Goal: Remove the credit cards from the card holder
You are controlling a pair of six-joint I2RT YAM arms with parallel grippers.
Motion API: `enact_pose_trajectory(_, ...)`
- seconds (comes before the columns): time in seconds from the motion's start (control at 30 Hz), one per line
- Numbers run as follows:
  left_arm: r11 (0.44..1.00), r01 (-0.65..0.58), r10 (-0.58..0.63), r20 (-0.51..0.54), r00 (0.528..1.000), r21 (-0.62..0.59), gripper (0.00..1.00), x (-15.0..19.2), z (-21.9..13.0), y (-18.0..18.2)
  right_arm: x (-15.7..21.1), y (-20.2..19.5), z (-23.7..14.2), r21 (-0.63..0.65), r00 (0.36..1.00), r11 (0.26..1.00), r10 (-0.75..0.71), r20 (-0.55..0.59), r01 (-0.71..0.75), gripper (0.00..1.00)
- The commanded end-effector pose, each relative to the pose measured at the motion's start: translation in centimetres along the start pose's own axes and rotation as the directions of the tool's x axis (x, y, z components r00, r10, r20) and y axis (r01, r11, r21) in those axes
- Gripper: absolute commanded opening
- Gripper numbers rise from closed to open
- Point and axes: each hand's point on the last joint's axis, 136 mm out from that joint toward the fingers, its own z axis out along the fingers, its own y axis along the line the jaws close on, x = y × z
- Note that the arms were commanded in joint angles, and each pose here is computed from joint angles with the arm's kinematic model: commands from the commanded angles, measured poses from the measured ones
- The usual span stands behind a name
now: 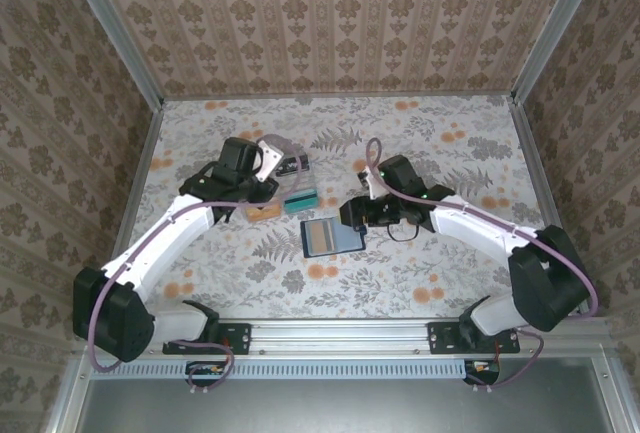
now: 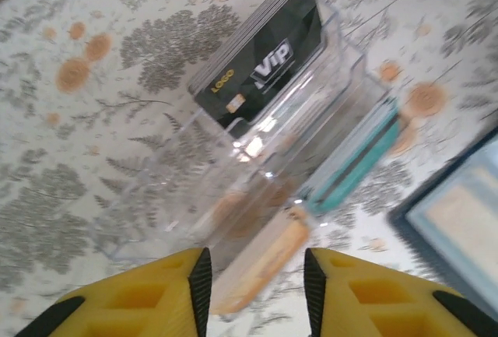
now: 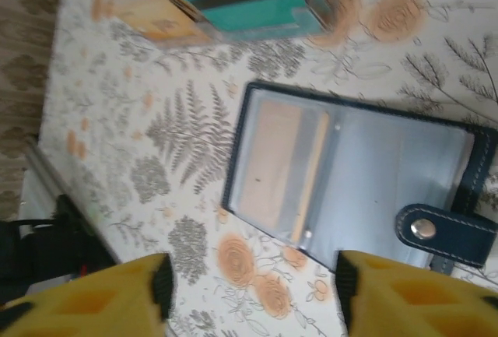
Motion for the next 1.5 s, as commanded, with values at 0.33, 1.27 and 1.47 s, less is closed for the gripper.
enact_pose_trajectory(0.33, 0.672, 0.705, -0.685, -0.171, 0.708, 0.227, 0.36, 4.6, 1.8, -7.9, 3.6, -6.1, 3.6, 0.308, 0.992, 0.95, -0.001, -0.13, 0.042, 0.35)
enact_pose_trajectory(1.27, 0.479, 0.839, -0.732, -0.412, 0.544, 0.257, 0.34, 8.1, 8.2, -14.2, 6.5, -7.7, 5.3, 0.376, 0.981, 0.926, 0.036, -0.193, 0.04, 0.13)
enact_pose_trajectory(1.47, 0.507, 0.834, -0.722, -0.419, 0.55, 0.219, 0.34, 8.9, 8.4, -14.0, 6.6, -7.8, 5.3, 0.377, 0.98, 0.925, 0.038, -0.195, 0.039, 0.14)
